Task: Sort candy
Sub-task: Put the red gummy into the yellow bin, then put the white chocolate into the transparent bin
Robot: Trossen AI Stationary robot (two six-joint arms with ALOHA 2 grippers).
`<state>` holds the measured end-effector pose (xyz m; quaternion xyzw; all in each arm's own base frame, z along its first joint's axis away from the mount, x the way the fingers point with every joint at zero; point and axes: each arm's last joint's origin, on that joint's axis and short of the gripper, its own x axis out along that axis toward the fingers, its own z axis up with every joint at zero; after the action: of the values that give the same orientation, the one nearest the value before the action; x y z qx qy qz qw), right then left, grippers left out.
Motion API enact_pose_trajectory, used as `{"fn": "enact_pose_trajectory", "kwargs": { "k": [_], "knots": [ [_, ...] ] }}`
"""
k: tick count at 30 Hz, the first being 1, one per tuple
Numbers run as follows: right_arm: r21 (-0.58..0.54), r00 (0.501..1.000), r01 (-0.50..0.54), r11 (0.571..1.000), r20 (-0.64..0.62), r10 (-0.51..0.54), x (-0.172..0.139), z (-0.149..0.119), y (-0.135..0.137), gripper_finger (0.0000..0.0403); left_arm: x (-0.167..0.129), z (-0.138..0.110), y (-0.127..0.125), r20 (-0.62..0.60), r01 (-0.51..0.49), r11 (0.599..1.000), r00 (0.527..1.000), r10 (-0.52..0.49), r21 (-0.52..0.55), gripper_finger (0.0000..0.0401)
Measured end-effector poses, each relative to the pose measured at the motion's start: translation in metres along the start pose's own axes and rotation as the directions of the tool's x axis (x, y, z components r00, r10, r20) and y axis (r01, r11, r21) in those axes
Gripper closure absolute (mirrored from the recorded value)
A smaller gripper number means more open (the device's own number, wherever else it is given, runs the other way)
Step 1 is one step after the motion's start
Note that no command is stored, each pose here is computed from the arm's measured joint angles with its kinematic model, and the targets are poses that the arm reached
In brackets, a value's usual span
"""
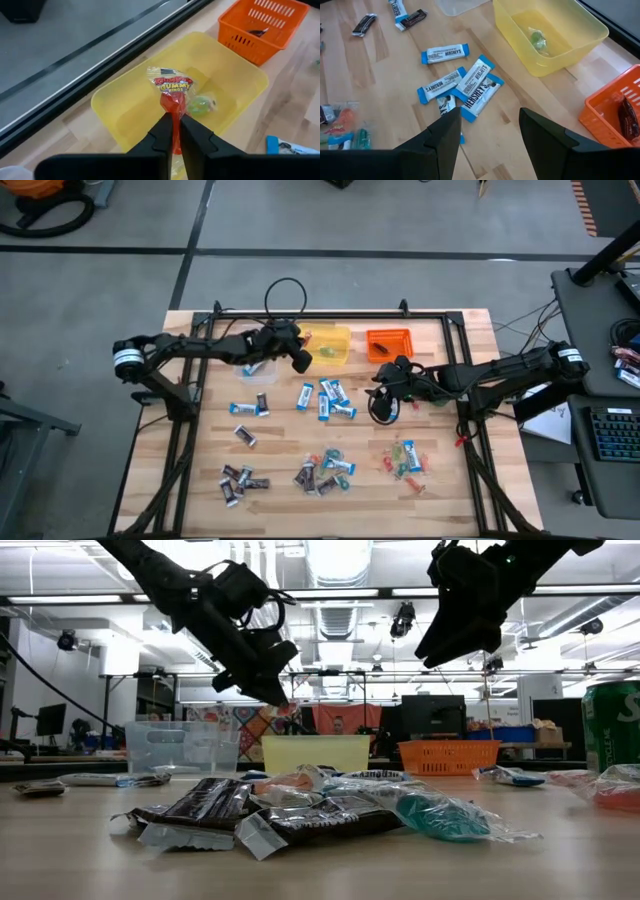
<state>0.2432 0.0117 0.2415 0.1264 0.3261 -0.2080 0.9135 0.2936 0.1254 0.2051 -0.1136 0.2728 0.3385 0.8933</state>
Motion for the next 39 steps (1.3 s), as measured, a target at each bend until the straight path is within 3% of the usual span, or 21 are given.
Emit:
{"fn": "enact_pose_trajectory", "kwargs": {
  "k": [13, 22, 28, 33, 39],
  "knots": [
    [-0.013, 1.0, -0.002, 1.0, 0.004, 0.002, 0.0, 0.0, 0.0, 0.0211, 0.002, 0.001, 0.0, 0.013, 0.008, 1.0, 1.0, -0.008, -0.012, 0.0317],
    [-0.009, 1.0, -0.002, 1.0, 0.003, 0.002, 0.0, 0.0, 0.0, 0.0211, -0.025, 0.008, -0.021, 0.016, 0.272, 0.962, 0.962, -0.272, 0.016, 0.0313],
    [-0.031, 1.0, -0.003, 1.0, 0.012, 0.003, 0.0, 0.002, 0.0, 0.0211, -0.045, 0.014, -0.031, 0.05, 0.331, 0.943, 0.942, -0.332, 0.031, 0.0313],
    [0.029, 0.999, -0.017, 0.999, 0.039, 0.016, 0.003, 0.009, -0.008, 0.0211, -0.062, 0.021, -0.035, 0.101, 0.378, 0.92, 0.924, -0.369, -0.103, 0.0313],
    [0.003, 0.999, -0.044, 0.999, 0.008, 0.044, 0.008, 0.01, -0.012, 0.0211, -0.066, 0.02, -0.041, 0.113, 0.4, 0.914, 0.913, -0.391, -0.066, 0.0315]
  ]
}}
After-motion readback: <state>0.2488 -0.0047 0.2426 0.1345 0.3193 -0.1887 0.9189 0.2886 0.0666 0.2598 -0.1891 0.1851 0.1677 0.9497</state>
